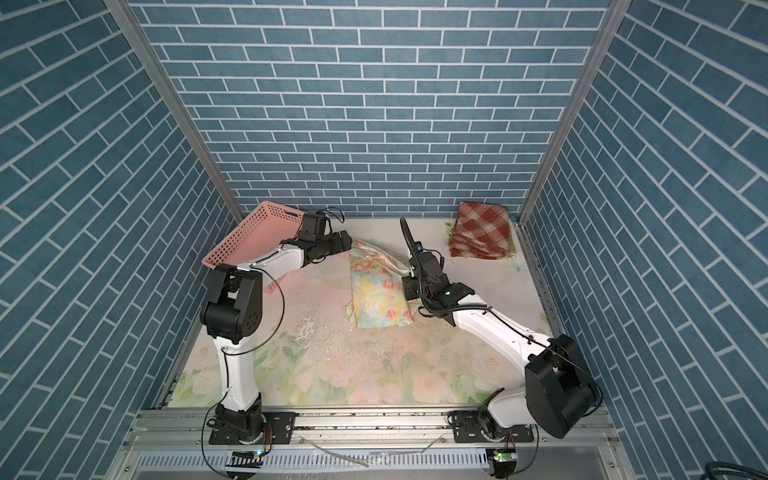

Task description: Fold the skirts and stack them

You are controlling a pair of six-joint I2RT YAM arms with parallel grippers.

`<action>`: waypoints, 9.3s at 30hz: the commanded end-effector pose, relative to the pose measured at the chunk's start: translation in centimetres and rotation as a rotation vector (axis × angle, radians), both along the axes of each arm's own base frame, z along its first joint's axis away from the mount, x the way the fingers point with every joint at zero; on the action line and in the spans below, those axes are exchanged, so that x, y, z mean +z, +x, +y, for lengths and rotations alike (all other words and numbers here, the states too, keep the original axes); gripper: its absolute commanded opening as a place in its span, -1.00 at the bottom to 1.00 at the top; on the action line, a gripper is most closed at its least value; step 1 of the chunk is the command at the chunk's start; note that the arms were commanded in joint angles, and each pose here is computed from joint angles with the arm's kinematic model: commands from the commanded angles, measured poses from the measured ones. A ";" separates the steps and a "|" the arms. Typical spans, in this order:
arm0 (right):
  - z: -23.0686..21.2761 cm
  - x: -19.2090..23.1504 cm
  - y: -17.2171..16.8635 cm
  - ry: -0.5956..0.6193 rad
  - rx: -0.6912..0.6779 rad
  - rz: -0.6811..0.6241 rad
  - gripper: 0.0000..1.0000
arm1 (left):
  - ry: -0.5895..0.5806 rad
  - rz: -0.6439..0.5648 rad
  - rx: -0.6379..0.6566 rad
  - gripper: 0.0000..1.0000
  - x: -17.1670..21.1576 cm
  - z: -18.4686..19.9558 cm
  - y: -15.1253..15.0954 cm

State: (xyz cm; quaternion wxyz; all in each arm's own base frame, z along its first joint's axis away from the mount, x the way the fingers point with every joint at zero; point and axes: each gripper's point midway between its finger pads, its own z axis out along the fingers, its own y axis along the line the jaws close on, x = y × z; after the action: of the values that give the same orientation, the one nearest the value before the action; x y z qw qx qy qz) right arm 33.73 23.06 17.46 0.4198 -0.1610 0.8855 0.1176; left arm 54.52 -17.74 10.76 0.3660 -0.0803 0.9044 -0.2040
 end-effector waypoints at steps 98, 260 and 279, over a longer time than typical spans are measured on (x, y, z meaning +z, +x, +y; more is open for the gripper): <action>-14.2 -12.4 1.6 0.066 -0.453 0.609 0.48 | 0.538 0.326 0.004 0.58 -3.6 5.4 -16.1; -12.3 -10.0 4.2 0.416 -0.478 0.464 0.35 | -0.093 0.280 0.041 0.29 -3.9 -0.9 -18.2; -11.7 -12.2 6.9 0.392 -0.419 0.436 -0.84 | -0.094 0.300 0.033 -0.84 -6.2 -2.2 -16.3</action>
State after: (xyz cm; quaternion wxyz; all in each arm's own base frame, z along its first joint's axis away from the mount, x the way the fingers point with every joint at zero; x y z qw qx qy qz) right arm 39.03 11.01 3.20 0.2210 0.1485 0.9401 0.2127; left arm 37.62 -19.89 4.14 0.2203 -0.1482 0.9355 -0.2329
